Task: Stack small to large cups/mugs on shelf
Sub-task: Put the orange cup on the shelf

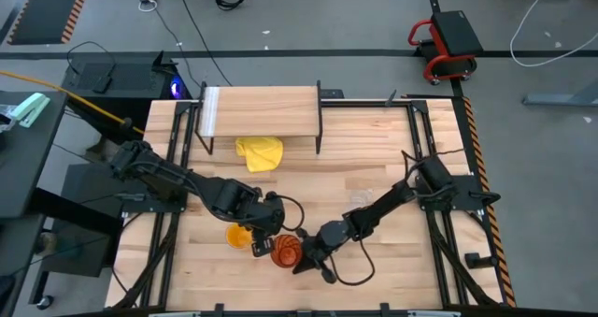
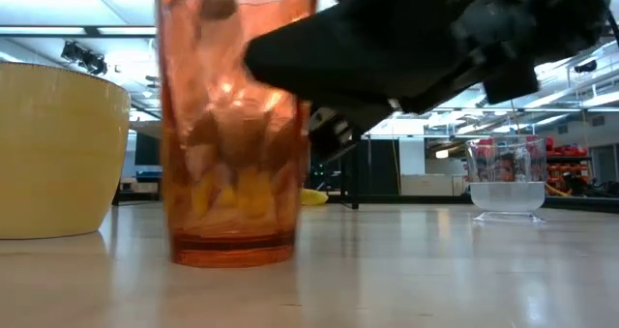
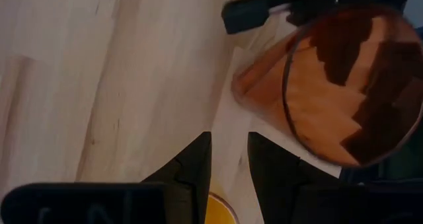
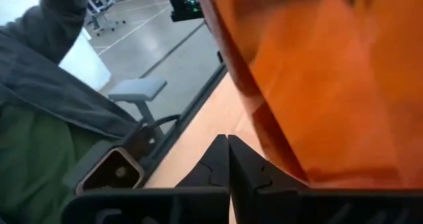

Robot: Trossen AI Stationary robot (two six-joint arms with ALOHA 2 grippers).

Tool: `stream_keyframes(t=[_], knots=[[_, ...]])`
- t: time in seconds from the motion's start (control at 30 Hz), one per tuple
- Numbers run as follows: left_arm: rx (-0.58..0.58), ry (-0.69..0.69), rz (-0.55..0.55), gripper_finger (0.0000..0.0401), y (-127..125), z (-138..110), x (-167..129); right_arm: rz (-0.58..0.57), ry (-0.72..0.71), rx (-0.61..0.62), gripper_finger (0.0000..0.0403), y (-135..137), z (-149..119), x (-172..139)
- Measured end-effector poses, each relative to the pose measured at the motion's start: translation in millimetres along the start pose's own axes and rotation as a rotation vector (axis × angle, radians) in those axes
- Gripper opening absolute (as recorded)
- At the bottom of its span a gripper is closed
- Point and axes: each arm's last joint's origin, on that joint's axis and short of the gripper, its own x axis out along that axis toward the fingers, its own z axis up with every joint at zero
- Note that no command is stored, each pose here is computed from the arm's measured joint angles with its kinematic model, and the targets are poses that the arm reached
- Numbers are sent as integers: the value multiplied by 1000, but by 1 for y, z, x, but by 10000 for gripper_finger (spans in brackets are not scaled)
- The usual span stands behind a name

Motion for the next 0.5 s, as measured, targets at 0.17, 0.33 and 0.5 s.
stream_keyframes(t=[0.17, 0.33, 0.5], knots=[[0, 1, -1, 107, 0, 0, 0, -18, 6, 2, 0, -9, -2, 3], [0, 11, -18, 108, -1, 0, 0, -34, -4, -3, 0, -15, 1, 1], [-1, 29, -41, 108, -1, -1, 0, -40, -1, -4, 0, -18, 1, 0]])
